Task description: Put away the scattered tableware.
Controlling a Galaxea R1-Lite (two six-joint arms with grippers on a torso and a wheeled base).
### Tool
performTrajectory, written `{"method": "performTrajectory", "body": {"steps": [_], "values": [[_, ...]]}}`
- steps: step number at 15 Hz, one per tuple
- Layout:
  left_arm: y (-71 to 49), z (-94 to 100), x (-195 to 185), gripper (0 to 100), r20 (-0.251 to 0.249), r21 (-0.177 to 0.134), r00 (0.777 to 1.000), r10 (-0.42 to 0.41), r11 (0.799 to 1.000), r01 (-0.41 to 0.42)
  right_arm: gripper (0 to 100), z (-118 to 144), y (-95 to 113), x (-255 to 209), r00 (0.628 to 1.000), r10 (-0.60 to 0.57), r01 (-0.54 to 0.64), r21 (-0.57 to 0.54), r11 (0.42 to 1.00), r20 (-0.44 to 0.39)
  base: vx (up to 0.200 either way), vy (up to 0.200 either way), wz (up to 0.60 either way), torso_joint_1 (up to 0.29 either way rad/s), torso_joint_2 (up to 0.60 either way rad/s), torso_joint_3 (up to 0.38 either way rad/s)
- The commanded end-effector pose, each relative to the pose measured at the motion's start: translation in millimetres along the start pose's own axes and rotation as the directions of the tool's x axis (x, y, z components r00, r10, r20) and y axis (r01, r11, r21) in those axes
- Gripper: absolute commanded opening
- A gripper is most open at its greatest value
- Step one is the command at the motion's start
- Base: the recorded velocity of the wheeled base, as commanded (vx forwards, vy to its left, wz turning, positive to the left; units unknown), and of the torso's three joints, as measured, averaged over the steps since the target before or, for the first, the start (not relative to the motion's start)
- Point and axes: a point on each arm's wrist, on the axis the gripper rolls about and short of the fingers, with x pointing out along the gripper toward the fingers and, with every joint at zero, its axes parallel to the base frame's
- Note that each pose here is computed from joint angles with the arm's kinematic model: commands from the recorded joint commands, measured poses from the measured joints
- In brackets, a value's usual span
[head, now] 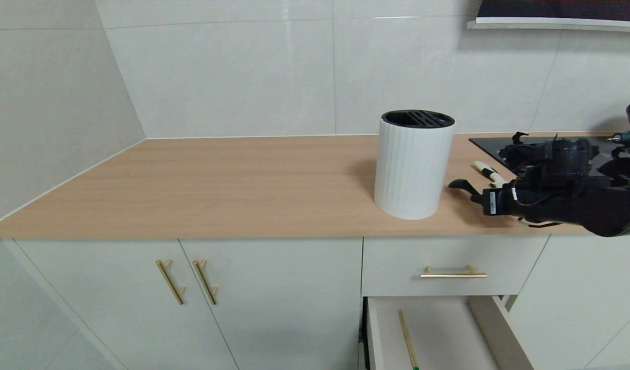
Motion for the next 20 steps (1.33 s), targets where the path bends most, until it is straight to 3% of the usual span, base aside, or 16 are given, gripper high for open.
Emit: {"method": "performTrajectory", "body": {"steps": [1,4,7,14,20], "values": [[0.0,0.0,0,100,0.000,-0.001,1.000,0.000,1.000,0.000,0,16,14,-81,1.000,0.002,-0.004,0.078,0.997,0.015,0.000,0.000,0.00,0.000,0.00,0.000],[0.0,0.0,0,100,0.000,-0.001,1.000,0.000,1.000,0.000,0,-10,27,-139,0.997,0.032,-0.024,0.108,0.994,-0.075,0.000,0.000,0.00,0.000,0.00,0.000],[0.0,0.0,0,100,0.000,-0.001,1.000,0.000,1.000,0.000,0,-44,35,-161,0.989,0.069,-0.055,0.101,0.993,-0.134,0.000,0.000,0.00,0.000,0.00,0.000],[0.0,0.0,0,100,0.000,-0.001,1.000,0.000,1.000,0.000,0,-75,41,-158,0.965,0.097,-0.086,0.057,0.995,-0.245,0.000,0.000,0.00,-0.013,0.03,0.018],[0.0,0.0,0,100,0.000,-0.001,1.000,0.000,1.000,0.000,0,-87,45,-146,0.943,0.118,-0.113,0.036,0.993,-0.312,0.000,0.000,0.00,-0.168,0.41,0.253]]}}
